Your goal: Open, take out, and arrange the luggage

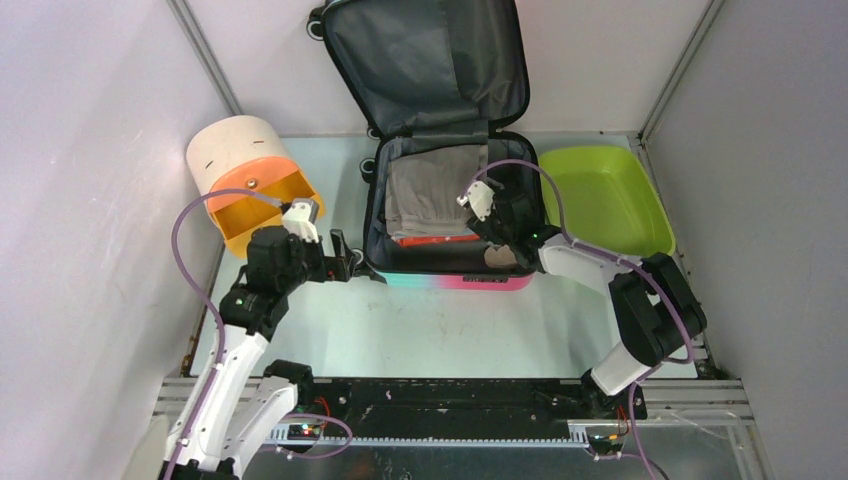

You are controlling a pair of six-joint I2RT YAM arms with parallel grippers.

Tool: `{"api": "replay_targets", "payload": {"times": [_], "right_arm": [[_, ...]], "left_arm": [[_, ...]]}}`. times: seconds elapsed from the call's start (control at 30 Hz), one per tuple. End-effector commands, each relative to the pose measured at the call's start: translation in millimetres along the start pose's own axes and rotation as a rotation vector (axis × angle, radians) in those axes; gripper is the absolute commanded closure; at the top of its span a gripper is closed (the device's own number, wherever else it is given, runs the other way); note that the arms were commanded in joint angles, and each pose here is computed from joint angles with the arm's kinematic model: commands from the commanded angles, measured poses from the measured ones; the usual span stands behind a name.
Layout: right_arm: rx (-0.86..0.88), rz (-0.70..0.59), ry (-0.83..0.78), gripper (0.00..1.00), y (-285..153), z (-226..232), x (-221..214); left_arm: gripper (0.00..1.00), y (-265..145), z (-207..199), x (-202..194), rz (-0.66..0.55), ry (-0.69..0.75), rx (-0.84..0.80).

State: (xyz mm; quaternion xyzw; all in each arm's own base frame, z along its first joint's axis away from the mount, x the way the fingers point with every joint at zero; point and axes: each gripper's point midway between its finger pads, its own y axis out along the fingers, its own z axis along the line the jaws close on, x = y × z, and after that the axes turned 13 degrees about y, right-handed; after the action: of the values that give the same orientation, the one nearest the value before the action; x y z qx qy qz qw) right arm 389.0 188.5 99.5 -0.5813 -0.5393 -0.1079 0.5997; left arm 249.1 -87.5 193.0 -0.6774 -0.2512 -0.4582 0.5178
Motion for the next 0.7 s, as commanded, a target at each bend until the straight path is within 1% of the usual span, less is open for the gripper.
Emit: {"api": "replay_targets", "payload": {"times": [0.0, 0.13, 0.2, 0.23, 0.27, 0.3, 0.37, 0.57, 0.67], "right_arm": [[-0.099, -0.069, -0.035, 0.40, 11, -22, 26], [-0.143, -0.079, -0.033, 0.45, 15, -29, 27], [-0.155, -0.079, -0.029, 0.53, 16, -32, 27], [-0.160, -0.080, -0.033, 0.68, 16, -33, 27], [-0.172, -0.078, -0.035, 0.76, 15, -36, 27], [-0.184, -0.079, -0.040, 0.90, 13, -39, 28], [-0.187, -0.091, -0.041, 1.00, 7, -41, 33], [-0.182, -0.126, -0.011, 1.00, -21, -46, 49], [-0.159, -0.171, 0.014, 1.00, -42, -45, 64]], "left_arm": [[0.00, -4, 5, 13, -0.034, 0.046, 0.034], [0.02, -4, 7, 11, -0.028, 0.053, 0.044], [0.03, -4, 8, 10, -0.026, 0.054, 0.052], [0.04, -4, 8, 10, -0.025, 0.055, 0.054], [0.05, -4, 9, 10, -0.026, 0.054, 0.060], [0.07, -4, 10, 10, -0.027, 0.054, 0.062], [0.09, -4, 11, 10, -0.026, 0.054, 0.069], [0.10, -4, 12, 10, -0.035, 0.044, 0.080], [0.10, -6, 13, 10, -0.045, 0.049, 0.088]]}}
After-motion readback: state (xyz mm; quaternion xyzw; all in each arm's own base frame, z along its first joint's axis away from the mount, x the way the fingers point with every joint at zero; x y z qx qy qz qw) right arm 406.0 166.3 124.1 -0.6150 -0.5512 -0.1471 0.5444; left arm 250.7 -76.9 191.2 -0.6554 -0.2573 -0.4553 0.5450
